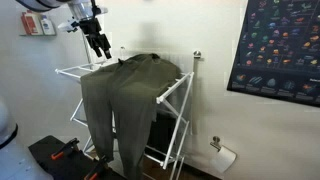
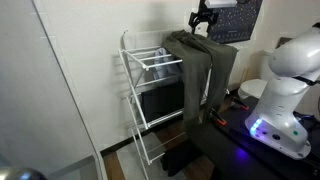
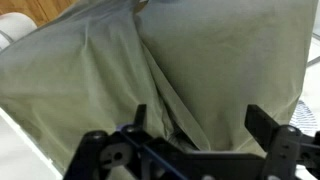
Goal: Move the trousers to the left, remove the striped shirt from underneath the trousers and pull it to the right
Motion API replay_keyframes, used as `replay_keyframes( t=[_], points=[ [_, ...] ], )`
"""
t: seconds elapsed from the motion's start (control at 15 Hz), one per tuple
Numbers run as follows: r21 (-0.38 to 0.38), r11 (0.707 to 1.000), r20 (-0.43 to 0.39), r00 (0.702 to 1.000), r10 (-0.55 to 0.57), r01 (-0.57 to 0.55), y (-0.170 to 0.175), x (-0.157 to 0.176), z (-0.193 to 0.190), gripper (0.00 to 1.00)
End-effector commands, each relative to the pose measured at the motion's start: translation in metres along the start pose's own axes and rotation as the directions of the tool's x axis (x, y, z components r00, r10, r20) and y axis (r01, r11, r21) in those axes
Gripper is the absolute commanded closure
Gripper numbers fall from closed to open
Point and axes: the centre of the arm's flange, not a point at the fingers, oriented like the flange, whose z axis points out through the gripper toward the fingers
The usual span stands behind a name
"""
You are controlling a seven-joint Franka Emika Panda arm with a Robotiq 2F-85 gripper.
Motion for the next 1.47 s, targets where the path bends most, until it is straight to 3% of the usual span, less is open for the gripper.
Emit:
replay_keyframes(
  t=[0.0,0.53,1.13,1.2,1.27,1.4],
  points=[
    [0.0,1.0,0.0,1.0,0.0,0.0,0.0,0.0,0.0,0.0],
    [0.008,0.998,-0.051,0.997,0.06,-0.06,0.023,0.054,-0.004,0.0],
    [0.029,0.997,0.063,0.996,0.064,-0.066,0.019,0.115,0.066,0.0],
    [0.026,0.997,0.068,0.995,0.069,-0.071,0.019,0.119,0.071,0.25],
    [0.028,0.997,0.073,0.995,0.075,-0.077,0.018,0.123,0.074,0.26],
    [0.031,0.996,0.079,0.993,0.085,-0.088,0.017,0.13,0.077,0.42]
  ],
)
